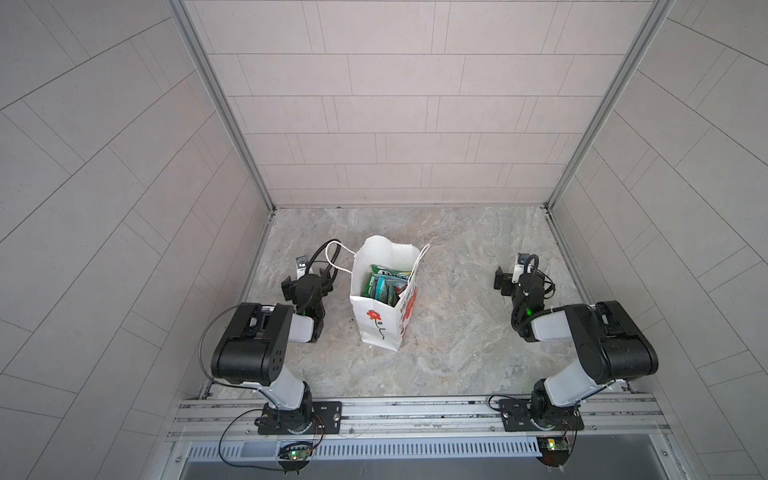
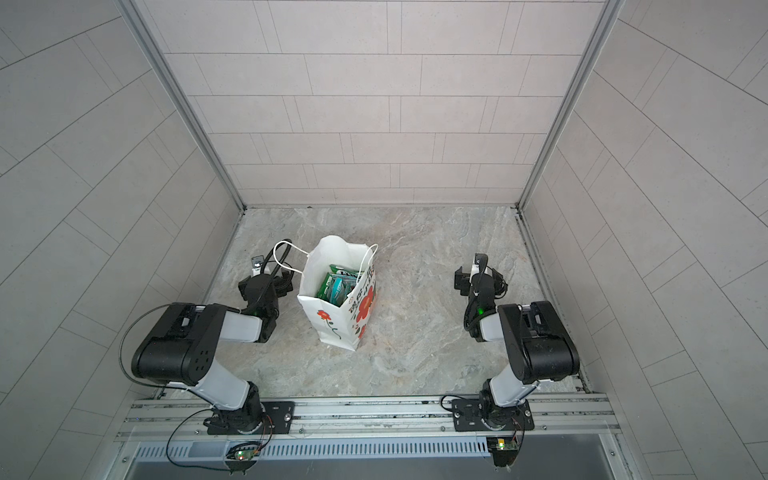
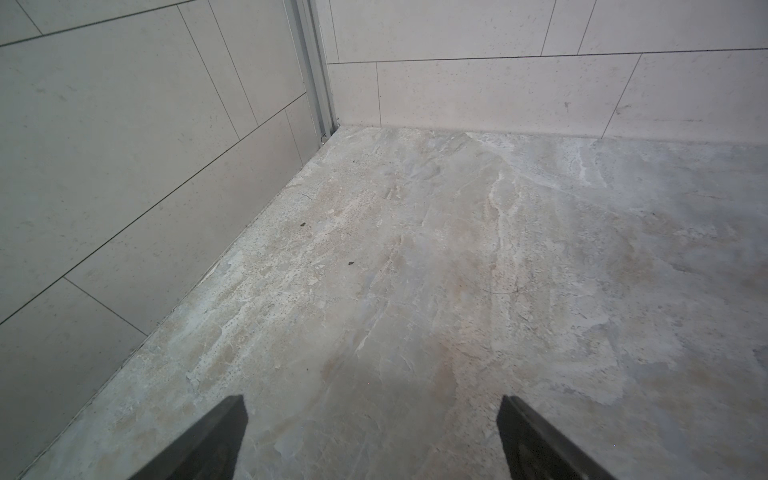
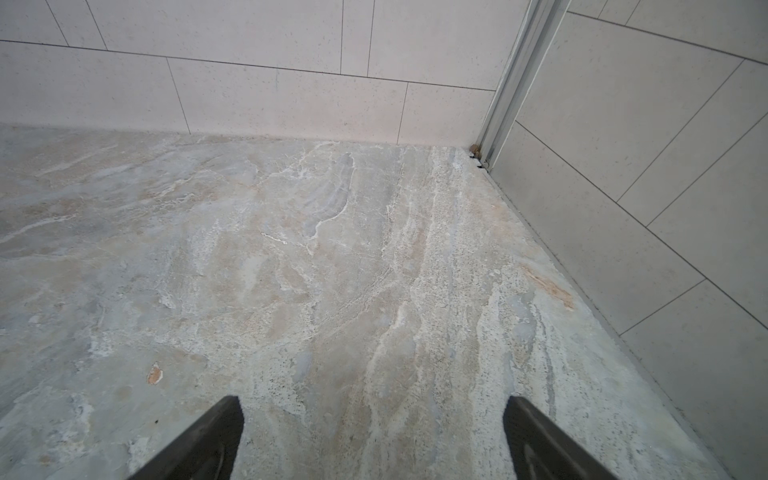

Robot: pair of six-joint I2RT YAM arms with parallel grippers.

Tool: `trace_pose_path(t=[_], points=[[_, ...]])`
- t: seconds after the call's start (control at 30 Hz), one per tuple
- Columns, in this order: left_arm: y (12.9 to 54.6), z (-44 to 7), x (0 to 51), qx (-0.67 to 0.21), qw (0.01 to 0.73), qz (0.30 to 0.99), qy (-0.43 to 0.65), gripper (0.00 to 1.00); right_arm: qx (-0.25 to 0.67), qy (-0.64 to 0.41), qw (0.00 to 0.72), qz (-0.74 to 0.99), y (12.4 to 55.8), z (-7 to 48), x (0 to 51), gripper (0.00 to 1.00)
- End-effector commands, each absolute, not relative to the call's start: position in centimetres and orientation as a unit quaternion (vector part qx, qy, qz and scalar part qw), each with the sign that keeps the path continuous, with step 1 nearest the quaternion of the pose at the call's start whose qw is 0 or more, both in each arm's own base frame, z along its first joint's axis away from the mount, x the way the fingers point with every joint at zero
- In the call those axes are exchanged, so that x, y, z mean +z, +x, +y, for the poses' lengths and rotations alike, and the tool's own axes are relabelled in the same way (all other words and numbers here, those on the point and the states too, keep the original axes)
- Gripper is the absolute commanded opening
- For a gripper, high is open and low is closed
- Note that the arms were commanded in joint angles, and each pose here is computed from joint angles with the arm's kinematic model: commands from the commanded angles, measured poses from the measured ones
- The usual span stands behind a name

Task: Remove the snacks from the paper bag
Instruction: 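Raise both arms from the rest pose toward the paper bag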

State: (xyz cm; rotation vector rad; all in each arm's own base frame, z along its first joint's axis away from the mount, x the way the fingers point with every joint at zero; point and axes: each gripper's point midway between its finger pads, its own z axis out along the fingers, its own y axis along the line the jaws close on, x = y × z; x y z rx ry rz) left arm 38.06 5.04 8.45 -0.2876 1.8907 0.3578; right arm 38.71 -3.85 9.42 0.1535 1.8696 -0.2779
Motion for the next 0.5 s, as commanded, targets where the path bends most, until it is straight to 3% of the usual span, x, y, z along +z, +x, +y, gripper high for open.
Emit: trace_pose_path(t=[0.0,0.3,0.47], points=[[37.3,5.9,10.4,0.16,0.582,0.782,-0.156,1.0,-0.13,0.074,0.599,0.787,38.0,-4.2,10.1,0.99],[32.7,10.2,16.8,0.238,0.595,0.713,-0.285,1.0,-0.18,0.149,0.595,0.769,35.8,-7.0,12.8,0.99],[31.0,11.0,20.6,0.232,0.565,0.714,-0.342,1.0,-0.185,0.181,0.58,0.772,34.8,-7.8,13.4,0.99]])
